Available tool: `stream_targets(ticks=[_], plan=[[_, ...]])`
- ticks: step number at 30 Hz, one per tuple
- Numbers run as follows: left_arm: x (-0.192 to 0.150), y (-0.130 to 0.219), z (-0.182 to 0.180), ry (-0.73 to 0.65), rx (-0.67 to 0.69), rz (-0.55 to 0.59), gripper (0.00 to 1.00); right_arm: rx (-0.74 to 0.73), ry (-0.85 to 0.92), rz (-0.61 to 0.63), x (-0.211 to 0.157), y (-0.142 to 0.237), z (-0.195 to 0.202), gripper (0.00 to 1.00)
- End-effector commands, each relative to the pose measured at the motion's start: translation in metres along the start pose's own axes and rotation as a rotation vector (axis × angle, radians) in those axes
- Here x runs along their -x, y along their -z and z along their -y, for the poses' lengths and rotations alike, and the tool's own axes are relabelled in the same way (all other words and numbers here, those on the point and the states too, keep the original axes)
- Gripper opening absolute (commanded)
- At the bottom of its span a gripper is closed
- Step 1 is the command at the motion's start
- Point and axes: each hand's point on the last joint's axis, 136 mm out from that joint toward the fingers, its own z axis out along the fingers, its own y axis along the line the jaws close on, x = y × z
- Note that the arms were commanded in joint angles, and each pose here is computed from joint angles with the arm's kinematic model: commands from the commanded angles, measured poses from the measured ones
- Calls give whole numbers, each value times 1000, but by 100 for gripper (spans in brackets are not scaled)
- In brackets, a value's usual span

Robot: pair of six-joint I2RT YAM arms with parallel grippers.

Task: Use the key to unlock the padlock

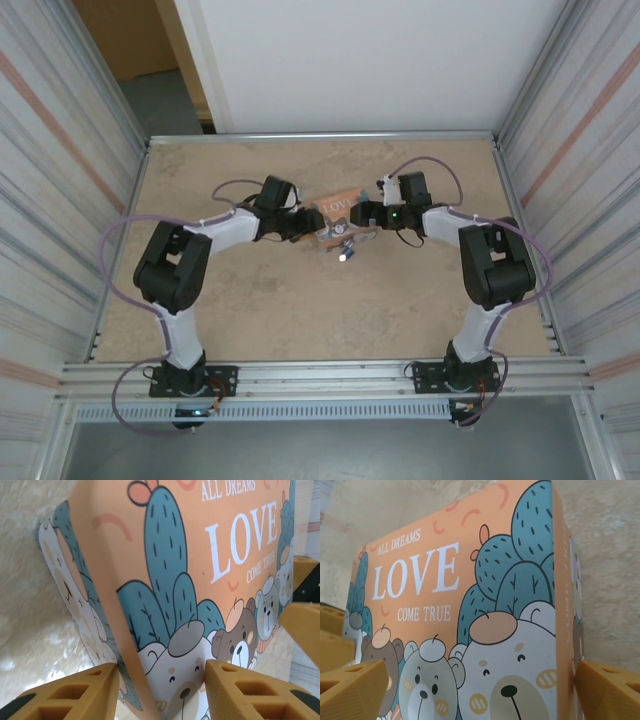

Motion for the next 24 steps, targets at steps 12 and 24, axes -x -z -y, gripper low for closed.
stream_targets(ticks=[12, 24], plan=[[-28, 28, -25, 86, 72, 28, 52, -68, 33, 75, 18, 18, 1, 99], [-23, 81, 10, -19, 23, 118, 54, -58, -67, 183, -9, 80, -4, 97]])
